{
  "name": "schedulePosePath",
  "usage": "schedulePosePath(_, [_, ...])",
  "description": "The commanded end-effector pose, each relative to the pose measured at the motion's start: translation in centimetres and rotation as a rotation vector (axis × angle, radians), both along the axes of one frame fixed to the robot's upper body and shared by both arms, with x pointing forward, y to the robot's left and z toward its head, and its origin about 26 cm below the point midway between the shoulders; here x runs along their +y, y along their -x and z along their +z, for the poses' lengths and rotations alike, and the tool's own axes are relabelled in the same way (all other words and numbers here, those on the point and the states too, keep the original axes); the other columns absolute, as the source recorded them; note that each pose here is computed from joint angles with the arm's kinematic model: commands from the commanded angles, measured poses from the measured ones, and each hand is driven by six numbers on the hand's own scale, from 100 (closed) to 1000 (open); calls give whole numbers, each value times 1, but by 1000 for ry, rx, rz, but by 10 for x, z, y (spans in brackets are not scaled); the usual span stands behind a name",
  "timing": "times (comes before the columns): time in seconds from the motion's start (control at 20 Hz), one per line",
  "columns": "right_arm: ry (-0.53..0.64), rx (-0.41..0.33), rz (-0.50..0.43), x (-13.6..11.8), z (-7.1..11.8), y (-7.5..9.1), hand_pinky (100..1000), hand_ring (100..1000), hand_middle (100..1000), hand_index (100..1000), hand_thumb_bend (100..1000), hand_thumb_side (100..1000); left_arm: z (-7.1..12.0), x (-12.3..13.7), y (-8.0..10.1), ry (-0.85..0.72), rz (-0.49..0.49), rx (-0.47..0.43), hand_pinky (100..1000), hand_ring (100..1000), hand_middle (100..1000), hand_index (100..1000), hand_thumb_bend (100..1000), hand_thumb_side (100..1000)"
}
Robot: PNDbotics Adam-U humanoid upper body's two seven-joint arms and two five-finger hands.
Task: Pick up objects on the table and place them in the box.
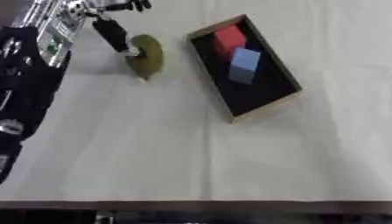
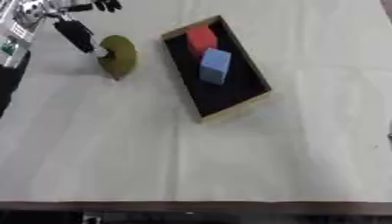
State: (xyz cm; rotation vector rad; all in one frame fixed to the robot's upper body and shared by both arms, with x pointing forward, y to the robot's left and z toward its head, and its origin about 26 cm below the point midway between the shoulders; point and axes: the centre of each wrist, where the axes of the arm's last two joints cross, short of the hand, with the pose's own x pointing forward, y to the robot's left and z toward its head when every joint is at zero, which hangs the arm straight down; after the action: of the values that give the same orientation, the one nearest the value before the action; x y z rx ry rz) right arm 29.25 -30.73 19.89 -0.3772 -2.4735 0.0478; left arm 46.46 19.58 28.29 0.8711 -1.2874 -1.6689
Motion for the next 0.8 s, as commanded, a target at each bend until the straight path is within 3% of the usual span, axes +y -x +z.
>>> schedulePosePath(0.05, [17,-23,-6,-2,7,2,885,816,579,879,100,641,4,4,-4,0,44,-17,889,862,803,919,562,288])
schedulePosePath(0.4, [12,-23,-3,0,7,2,885,816,578,879,100,642,-14,3,-11,-57,90,14,871,836,767,874,538,237])
schedulePosePath(0.8, [8,-22,-4,0,6,2,886,816,578,880,100,643,-24,1,-15,-84,105,28,823,742,657,791,394,181])
